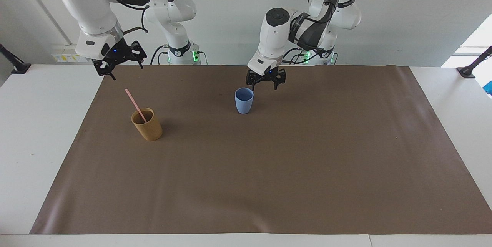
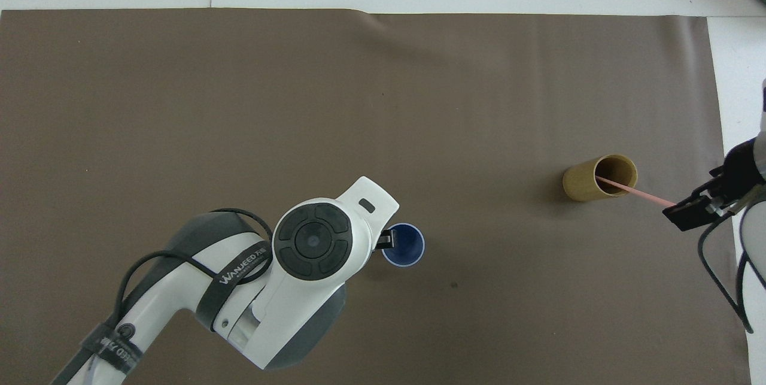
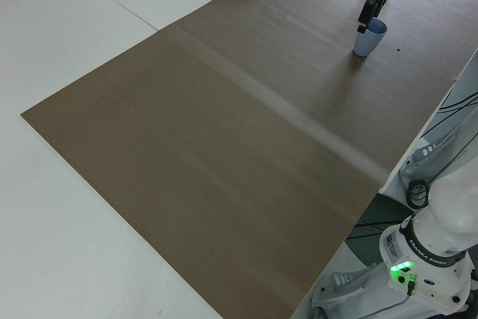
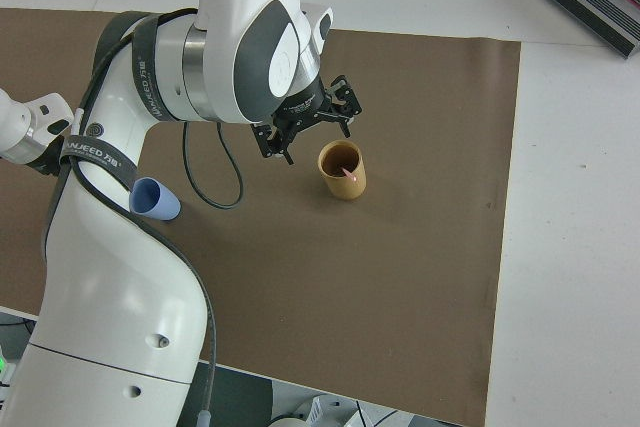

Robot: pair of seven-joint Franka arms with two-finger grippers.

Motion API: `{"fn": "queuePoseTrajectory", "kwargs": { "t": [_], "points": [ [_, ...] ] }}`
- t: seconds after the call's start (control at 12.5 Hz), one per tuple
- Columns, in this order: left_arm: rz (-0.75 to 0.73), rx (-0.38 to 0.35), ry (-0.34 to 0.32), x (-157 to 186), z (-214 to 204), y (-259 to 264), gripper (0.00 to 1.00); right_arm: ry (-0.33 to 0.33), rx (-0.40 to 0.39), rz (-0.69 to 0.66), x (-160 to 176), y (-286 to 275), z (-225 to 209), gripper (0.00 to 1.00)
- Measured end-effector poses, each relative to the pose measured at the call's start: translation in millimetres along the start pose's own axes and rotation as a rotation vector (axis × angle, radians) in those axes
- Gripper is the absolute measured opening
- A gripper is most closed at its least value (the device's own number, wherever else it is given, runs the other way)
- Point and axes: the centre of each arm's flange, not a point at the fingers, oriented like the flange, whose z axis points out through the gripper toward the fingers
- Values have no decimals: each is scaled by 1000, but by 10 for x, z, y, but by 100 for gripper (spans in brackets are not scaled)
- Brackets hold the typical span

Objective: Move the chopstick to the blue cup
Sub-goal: 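Release the cup with the left gripper while the right gripper reaches the stick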

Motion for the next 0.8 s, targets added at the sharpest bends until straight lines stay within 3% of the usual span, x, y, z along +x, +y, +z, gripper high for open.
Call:
{"fn": "queuePoseTrajectory", "kwargs": {
  "t": [0.16, 0.48, 0.8],
  "points": [
    [1, 15, 29, 232, -240, -412, 100, -35, -35, -83, 47, 20, 289, 100],
    [86, 4, 91, 795, -742, -1391, 100, -98, -16, -128, 114, -28, 952, 100],
    [152, -3, 194, 1175, -1686, -2117, 100, -114, -37, -141, 129, 17, 1175, 96]
  ]
}}
